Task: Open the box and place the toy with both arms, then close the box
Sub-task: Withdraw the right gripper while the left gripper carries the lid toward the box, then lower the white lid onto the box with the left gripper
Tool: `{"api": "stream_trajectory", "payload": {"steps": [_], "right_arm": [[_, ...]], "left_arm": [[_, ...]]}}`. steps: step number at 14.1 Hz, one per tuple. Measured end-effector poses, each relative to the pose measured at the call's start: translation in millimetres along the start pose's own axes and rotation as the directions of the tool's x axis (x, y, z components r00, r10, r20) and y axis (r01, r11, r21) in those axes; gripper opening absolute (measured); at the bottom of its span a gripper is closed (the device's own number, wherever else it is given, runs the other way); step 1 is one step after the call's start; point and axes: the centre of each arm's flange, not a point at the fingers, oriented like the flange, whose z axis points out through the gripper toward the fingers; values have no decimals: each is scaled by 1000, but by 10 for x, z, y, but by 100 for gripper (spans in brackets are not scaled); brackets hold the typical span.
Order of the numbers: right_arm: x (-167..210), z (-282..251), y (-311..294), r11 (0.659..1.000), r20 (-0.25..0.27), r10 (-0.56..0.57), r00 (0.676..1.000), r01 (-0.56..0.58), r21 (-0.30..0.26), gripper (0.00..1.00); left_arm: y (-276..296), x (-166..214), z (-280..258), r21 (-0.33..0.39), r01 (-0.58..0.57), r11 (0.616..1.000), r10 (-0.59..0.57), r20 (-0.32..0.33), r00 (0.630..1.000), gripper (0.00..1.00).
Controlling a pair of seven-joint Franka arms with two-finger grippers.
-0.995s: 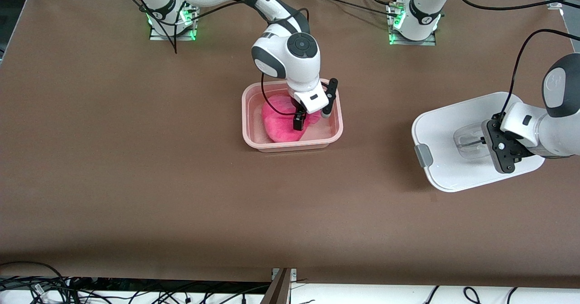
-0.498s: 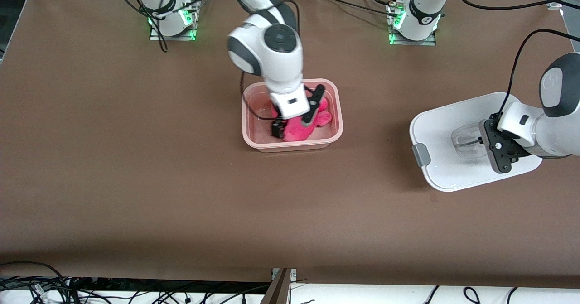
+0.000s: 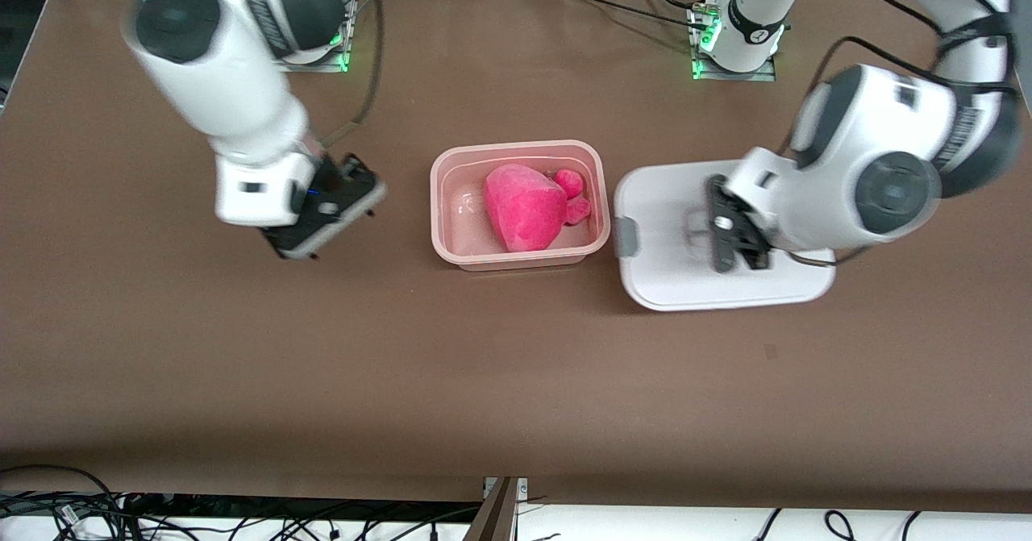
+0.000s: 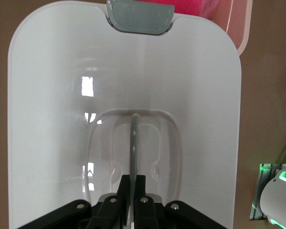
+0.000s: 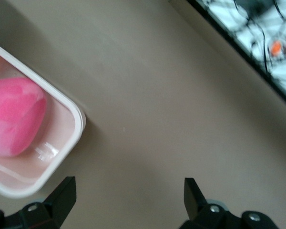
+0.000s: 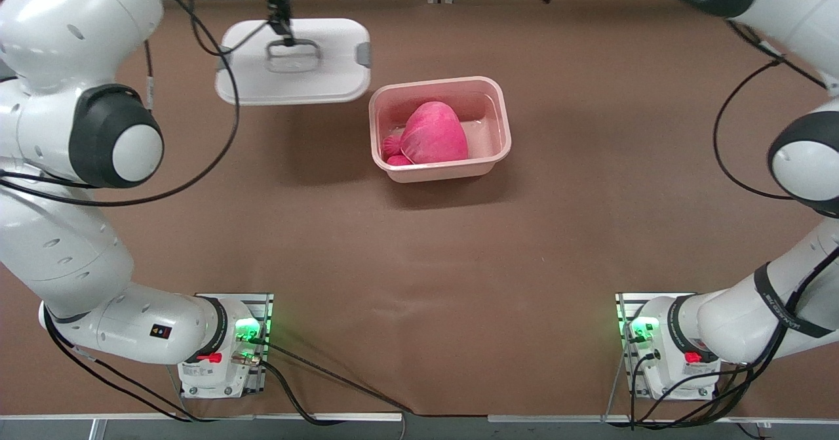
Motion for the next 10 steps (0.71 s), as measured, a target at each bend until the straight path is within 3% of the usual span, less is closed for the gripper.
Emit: {"api": "stream_trajectory", "payload": {"steps": [5, 7, 10], "right_arm": [[-1203, -592, 755, 971, 78, 238, 968, -240, 14, 100], [-1508, -673, 880, 954, 117, 296, 948, -300, 20, 100], [-1668, -679, 1055, 938, 130, 341, 931, -346, 20, 100]], "left_arm": [[954, 1575, 193, 68, 0, 998, -1, 17, 1000, 7], [1211, 1943, 316, 87, -13, 996, 12, 15, 1000, 7], [1219, 2194, 523, 116, -26, 993, 28, -9, 1000, 7]]}}
